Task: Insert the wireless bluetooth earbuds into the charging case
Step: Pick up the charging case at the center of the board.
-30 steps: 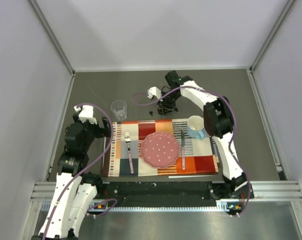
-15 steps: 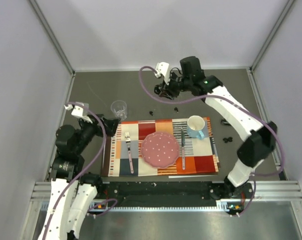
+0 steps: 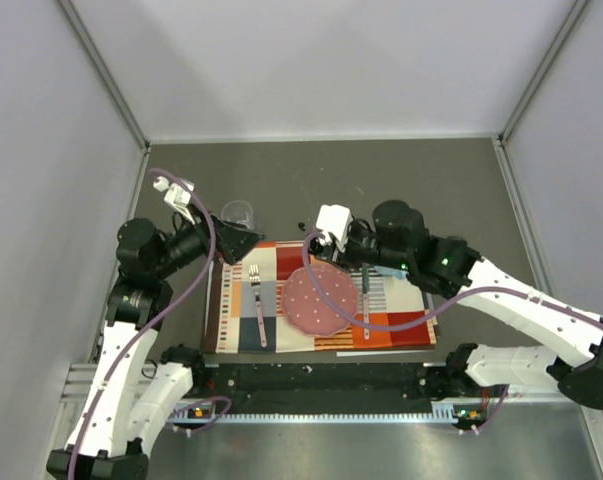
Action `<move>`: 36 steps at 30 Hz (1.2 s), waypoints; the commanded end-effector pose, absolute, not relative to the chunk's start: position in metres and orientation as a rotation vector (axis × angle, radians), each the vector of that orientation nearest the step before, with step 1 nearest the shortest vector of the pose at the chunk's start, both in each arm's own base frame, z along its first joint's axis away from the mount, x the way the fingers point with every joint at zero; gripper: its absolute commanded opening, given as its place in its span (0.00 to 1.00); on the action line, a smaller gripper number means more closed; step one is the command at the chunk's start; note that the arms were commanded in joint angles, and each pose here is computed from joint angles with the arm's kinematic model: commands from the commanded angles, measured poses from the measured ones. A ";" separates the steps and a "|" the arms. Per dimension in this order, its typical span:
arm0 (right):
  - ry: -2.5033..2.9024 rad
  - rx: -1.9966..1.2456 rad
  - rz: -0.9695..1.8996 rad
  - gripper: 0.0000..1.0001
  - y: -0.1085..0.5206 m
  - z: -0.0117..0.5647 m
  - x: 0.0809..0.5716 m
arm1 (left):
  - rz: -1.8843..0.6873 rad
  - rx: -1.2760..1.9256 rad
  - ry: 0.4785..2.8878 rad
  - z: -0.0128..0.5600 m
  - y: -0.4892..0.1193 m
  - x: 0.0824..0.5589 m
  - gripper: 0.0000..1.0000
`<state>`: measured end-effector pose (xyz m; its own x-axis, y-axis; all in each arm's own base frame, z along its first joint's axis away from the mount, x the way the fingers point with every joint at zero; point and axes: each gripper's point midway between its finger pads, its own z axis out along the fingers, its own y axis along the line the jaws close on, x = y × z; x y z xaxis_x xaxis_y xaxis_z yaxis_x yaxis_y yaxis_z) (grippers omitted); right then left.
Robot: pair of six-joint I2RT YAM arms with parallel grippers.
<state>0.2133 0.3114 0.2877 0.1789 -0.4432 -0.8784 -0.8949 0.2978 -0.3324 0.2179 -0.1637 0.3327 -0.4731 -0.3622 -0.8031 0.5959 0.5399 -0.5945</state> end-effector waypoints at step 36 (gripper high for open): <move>1.489 -1.126 0.634 0.00 0.315 0.292 0.189 | -1.455 0.424 1.793 0.304 -0.291 0.194 0.79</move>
<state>0.1939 0.3081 0.2687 0.0278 -0.3817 -0.9238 -0.8943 0.4035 -0.1937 0.2013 -0.2798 0.2689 -0.6950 -0.1974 -0.6914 0.5953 0.3812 -0.7073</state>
